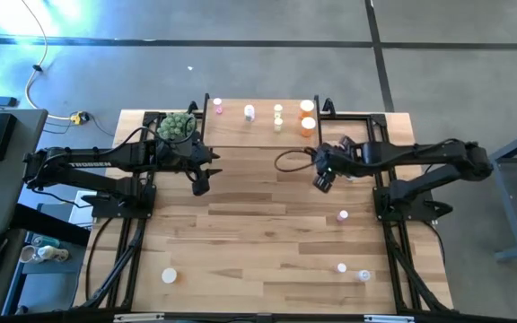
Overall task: Pick and place medicine bottles onto shelf by color
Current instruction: Put the top transparent pill bottle on the shelf aligned with the other transparent pill bottle
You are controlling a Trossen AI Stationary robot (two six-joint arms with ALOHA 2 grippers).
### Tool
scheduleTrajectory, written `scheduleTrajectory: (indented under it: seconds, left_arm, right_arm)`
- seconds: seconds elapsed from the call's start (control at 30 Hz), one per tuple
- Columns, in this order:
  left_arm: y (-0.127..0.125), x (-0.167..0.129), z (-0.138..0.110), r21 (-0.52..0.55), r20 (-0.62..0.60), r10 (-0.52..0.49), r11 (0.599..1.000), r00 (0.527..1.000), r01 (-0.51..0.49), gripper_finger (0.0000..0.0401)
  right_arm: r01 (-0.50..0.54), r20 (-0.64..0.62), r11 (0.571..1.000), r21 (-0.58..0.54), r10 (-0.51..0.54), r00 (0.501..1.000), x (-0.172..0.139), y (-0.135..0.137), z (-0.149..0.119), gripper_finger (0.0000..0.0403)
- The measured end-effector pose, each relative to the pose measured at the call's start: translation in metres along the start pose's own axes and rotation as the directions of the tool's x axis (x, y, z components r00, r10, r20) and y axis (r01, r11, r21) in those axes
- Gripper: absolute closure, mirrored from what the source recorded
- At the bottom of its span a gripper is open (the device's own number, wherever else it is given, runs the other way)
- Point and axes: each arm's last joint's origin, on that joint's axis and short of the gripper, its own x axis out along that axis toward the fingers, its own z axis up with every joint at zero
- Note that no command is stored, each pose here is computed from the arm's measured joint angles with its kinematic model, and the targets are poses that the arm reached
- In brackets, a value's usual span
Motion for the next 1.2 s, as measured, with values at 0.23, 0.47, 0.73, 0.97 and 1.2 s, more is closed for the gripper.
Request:
scheduleTrajectory:
  seconds: [0.23, 0.47, 0.73, 0.97, 1.2]
  left_arm:
    - [0.0, 0.0, 0.0, 0.0, 0.001, 0.0, 1.0, 1.0, 0.0, 0.0201]
    - [0.0, 0.0, 0.0, -0.001, 0.002, 0.001, 1.0, 1.0, -0.001, 0.0201]
    - [0.0, 0.0, 0.0, -0.001, 0.003, 0.0, 1.0, 1.0, 0.0, 0.0201]
    - [0.0, 0.0, 0.001, -0.002, 0.008, 0.0, 1.0, 1.0, 0.0, 0.0201]
    - [0.0, 0.0, 0.001, -0.002, 0.009, 0.0, 1.0, 1.0, 0.0, 0.0201]
  right_arm:
    - [-0.048, 0.013, 0.992, 0.115, 0.046, 0.999, -0.005, 0.001, -0.032, 0.0224]
    - [-0.074, 0.065, 0.982, 0.174, 0.063, 0.996, -0.015, -0.002, -0.06, 0.0224]
    - [-0.051, 0.171, 0.95, 0.307, -0.002, 0.985, -0.019, -0.015, -0.085, 0.0224]
    - [-0.053, 0.154, 0.904, 0.425, -0.014, 0.988, -0.017, -0.023, -0.097, 0.0224]
    - [0.015, 0.121, 0.867, 0.498, -0.087, 0.989, -0.02, -0.034, -0.107, 0.0224]
